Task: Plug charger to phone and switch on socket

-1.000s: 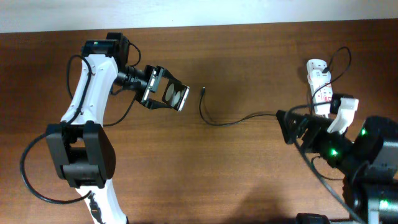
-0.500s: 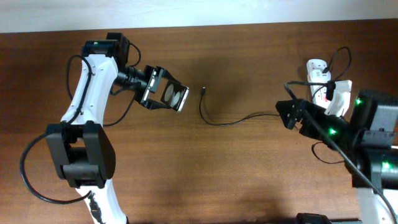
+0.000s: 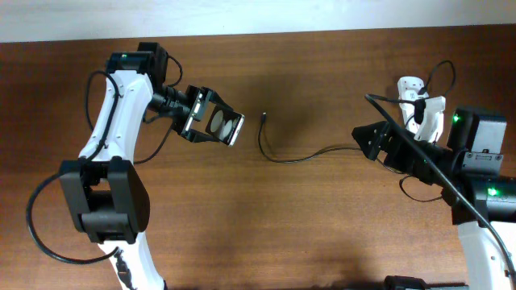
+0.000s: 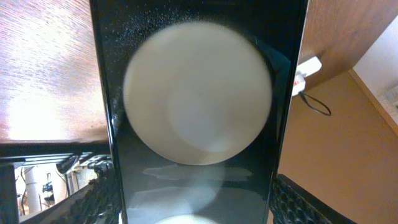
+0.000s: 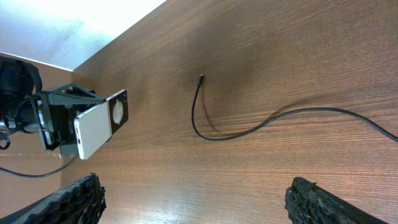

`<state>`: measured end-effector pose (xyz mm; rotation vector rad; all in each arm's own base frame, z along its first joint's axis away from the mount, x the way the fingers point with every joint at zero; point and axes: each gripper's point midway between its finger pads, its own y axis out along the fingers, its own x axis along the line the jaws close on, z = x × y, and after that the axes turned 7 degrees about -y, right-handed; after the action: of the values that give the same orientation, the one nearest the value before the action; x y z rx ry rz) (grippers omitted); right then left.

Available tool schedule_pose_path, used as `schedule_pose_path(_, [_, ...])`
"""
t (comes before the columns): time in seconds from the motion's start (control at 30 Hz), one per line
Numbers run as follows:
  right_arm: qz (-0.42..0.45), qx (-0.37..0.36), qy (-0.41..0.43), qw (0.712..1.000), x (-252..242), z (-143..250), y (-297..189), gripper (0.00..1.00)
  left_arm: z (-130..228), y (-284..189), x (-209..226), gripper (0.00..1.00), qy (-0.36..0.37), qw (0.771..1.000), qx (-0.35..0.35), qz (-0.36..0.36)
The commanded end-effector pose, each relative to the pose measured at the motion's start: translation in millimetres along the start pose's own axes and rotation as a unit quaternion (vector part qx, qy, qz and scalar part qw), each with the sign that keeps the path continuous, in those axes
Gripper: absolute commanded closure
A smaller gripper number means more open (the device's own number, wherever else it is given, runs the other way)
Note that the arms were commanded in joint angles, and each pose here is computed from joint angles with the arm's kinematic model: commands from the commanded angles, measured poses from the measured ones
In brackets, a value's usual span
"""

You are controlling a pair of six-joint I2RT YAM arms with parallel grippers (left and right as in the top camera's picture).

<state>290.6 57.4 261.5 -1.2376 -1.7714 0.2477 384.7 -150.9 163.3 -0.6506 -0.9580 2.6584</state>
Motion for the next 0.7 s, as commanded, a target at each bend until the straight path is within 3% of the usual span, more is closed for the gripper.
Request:
schedule_pose_path(0.0, [-0.013, -0.006, -0.002, 1.0, 8, -6, -2, 0.03, 13, -13, -9, 1.0, 0.015, 1.0, -0.009, 0.018])
schedule_pose_path(0.47, [-0.013, 0.01, 0.028, 0.999, 5, -6, 10, 0.04, 12, 3, -14, 1.0, 0.0, 0.999, -0.042, 0.003])
schedule_pose_path(0.67, [-0.055, 0.034, -0.026, 0.998, 39, 1, 33, 0.04, 15, 6, -14, 1.0, 0.004, 0.999, -0.041, 0.0])
